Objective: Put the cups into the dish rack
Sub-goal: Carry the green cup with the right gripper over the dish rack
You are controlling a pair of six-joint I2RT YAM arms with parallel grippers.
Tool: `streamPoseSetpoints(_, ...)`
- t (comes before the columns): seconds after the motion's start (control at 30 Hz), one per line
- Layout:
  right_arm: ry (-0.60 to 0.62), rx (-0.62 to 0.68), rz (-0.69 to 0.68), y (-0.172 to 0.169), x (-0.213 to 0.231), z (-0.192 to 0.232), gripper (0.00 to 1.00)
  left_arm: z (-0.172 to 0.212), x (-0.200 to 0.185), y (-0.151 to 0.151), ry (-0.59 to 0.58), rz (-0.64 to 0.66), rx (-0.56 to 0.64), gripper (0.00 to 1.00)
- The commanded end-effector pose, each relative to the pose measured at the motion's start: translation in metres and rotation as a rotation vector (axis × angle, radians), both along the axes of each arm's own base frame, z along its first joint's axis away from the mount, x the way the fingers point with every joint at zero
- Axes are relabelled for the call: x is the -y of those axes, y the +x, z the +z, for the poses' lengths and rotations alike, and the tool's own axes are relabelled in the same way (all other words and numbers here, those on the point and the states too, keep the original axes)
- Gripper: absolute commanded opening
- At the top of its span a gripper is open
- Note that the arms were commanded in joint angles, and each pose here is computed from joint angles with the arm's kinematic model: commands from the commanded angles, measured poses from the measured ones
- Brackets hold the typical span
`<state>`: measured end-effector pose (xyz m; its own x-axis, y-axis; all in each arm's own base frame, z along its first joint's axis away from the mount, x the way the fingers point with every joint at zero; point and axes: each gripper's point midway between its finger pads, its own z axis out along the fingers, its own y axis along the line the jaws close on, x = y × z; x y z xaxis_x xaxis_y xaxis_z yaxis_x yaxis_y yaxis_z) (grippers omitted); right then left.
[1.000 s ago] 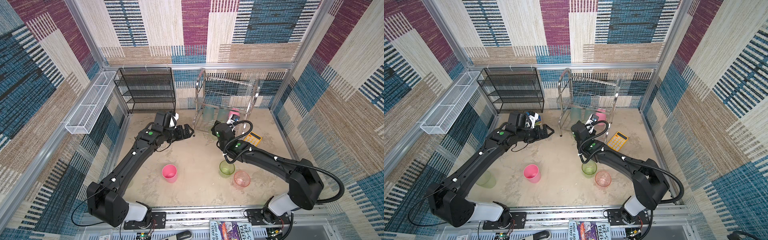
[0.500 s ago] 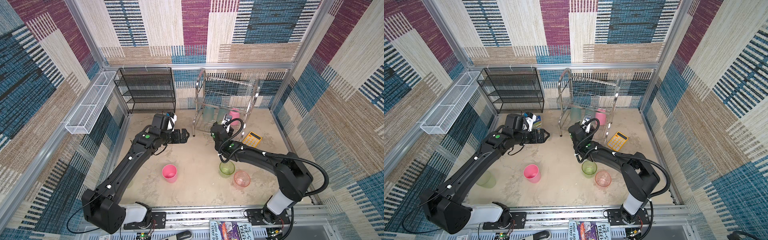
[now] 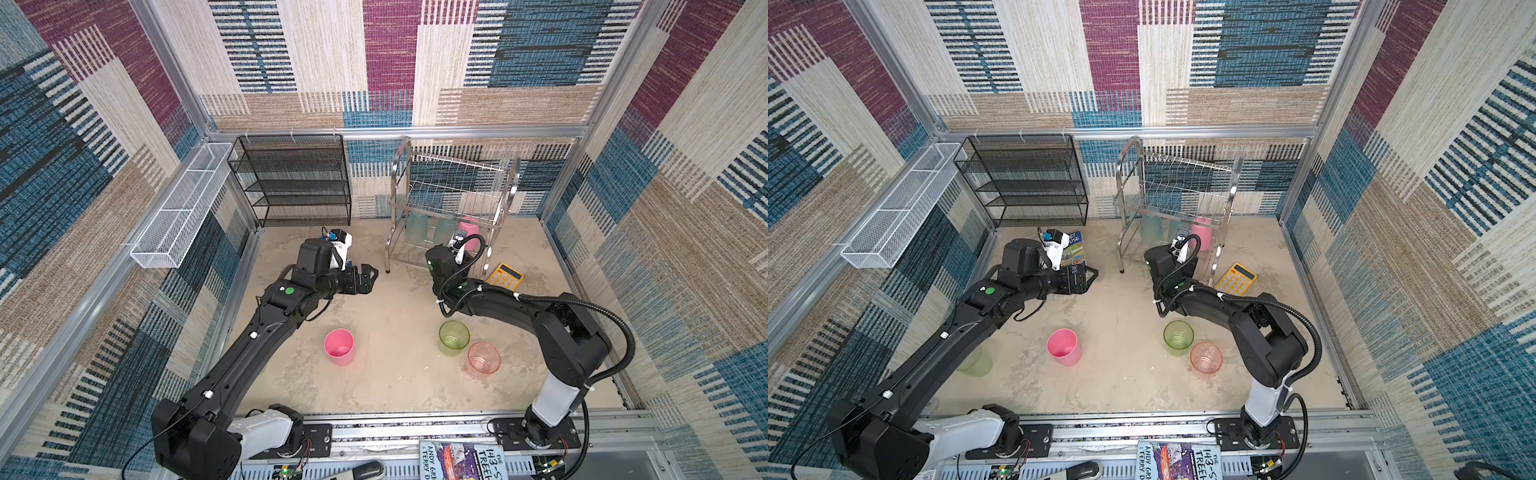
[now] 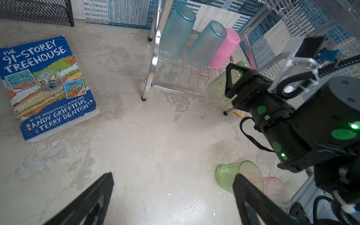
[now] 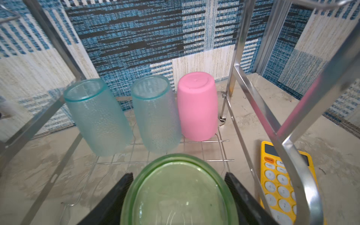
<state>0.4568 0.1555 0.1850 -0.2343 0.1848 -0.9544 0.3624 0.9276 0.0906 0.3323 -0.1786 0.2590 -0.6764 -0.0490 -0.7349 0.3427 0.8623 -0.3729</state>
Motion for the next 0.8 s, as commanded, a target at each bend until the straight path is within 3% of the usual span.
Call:
streamPoseSetpoints(0.0,0.024,0.041,-0.026,0.008,0.003,0.007,0.61,0.006,-0.004,0.008,0.024,0.006,0.058,0.99)
streamPoseSetpoints(0.77,-0.039,0.048,-0.203,0.034,0.037,-0.015,0.63,0.003,-0.010,0.012,0.008,0.035,0.061,0.99)
